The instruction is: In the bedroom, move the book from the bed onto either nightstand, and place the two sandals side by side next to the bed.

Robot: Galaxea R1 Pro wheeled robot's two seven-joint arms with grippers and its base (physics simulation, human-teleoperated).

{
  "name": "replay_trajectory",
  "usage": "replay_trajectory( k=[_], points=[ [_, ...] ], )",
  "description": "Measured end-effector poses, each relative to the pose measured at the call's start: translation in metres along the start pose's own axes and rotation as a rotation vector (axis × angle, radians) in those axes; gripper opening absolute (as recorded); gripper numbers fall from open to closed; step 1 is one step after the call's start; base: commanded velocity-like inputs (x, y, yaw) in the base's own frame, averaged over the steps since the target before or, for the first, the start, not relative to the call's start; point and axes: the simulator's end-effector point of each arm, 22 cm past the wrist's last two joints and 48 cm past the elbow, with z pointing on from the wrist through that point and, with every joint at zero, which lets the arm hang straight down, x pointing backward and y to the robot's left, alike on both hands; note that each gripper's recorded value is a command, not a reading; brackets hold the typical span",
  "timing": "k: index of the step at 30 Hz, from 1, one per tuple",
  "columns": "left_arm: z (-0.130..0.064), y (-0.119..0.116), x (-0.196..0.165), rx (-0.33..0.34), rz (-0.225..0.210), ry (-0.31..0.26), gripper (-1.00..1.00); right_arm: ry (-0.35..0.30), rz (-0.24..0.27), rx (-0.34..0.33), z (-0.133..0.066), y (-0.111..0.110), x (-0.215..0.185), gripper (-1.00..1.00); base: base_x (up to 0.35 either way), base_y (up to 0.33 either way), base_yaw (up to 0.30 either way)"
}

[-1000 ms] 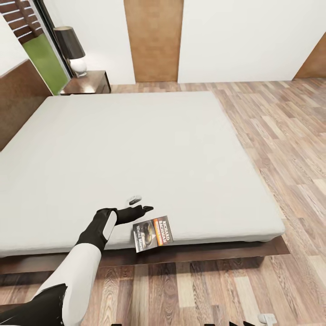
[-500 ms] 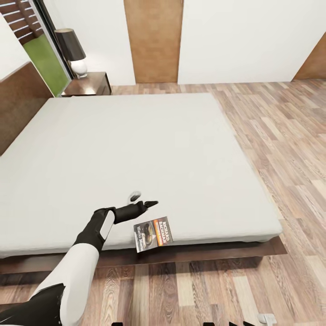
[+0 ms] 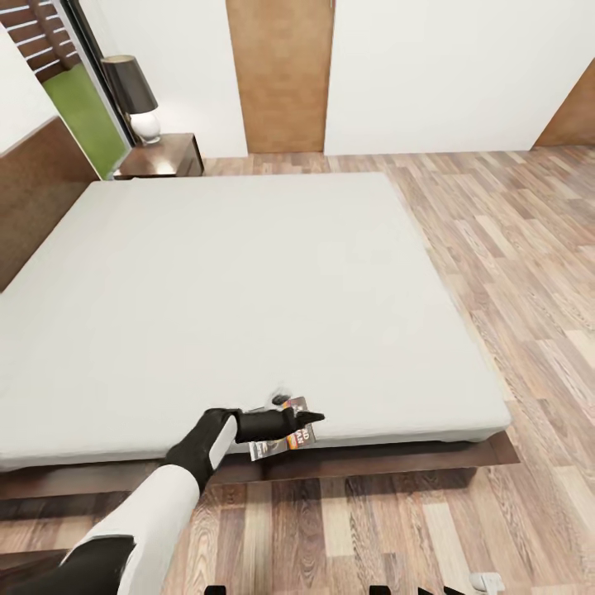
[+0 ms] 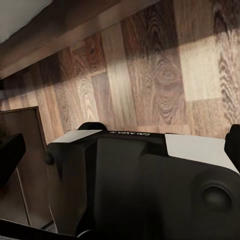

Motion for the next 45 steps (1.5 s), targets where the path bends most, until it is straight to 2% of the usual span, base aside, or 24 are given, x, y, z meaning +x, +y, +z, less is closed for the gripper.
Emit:
replay_trajectory(
  k=[4,7,10,12,14,16,18,21,23,25,29,33,35,39,45],
  points=[
    [0.004,0.022,0.058,-0.020,-0.037,0.035,1.00,0.000,0.001,0.001,-0.004,0.003,0.000,1.00,0.000,0.000,0.000],
    [0.003,0.025,0.093,-0.007,-0.023,0.066,1.00,0.000,0.000,0.001,-0.007,0.005,0.000,1.00,0.000,0.000,0.000],
    [-0.003,0.024,0.129,0.025,-0.005,0.124,1.00,0.000,0.000,0.001,-0.010,0.008,0.000,1.00,0.000,0.000,0.000],
    [-0.008,0.027,0.143,0.030,0.001,0.135,1.00,0.000,0.000,0.002,-0.012,0.009,0.000,1.00,0.000,0.000,0.000],
    [-0.026,0.045,0.155,0.009,0.030,0.126,1.00,0.000,0.000,0.001,-0.014,0.011,0.000,1.00,0.000,0.000,0.000],
    [-0.043,0.060,0.156,-0.020,0.039,0.119,1.00,0.000,0.000,0.001,-0.016,0.012,0.000,1.00,0.000,0.000,0.000],
    [-0.069,0.080,0.156,-0.055,0.041,0.117,1.00,0.000,0.000,0.000,-0.018,0.014,0.000,1.00,0.000,0.000,0.000],
    [-0.111,0.107,0.162,-0.091,0.019,0.115,1.00,0.001,0.000,0.000,-0.021,0.016,0.000,1.00,0.000,0.000,0.000],
    [-0.142,0.129,0.162,-0.134,0.029,0.093,1.00,0.002,0.000,0.000,-0.023,0.017,0.001,1.00,0.000,0.000,0.000],
    [-0.164,0.146,0.168,-0.165,0.041,0.059,1.00,0.002,0.000,-0.001,-0.025,0.019,0.001,1.00,0.000,0.000,0.000],
    [-0.185,0.163,0.183,-0.207,0.041,-0.013,1.00,0.002,0.000,-0.004,-0.028,0.022,0.001,1.00,0.000,0.000,0.000],
    [-0.206,0.182,0.194,-0.289,0.024,-0.043,1.00,0.002,-0.001,-0.008,-0.033,0.025,0.001,1.00,0.000,0.000,0.000],
    [-0.209,0.186,0.196,-0.305,0.038,-0.062,1.00,0.002,0.000,-0.008,-0.033,0.026,0.001,1.00,0.000,0.000,0.000],
    [-0.197,0.191,0.198,-0.348,0.071,-0.095,1.00,0.003,0.001,-0.010,-0.032,0.026,0.001,1.00,0.000,0.000,0.000],
    [-0.197,0.202,0.197,-0.409,0.075,-0.108,1.00,0.004,0.000,-0.011,-0.032,0.027,0.002,1.00,0.000,0.000,0.000]
  ],
)
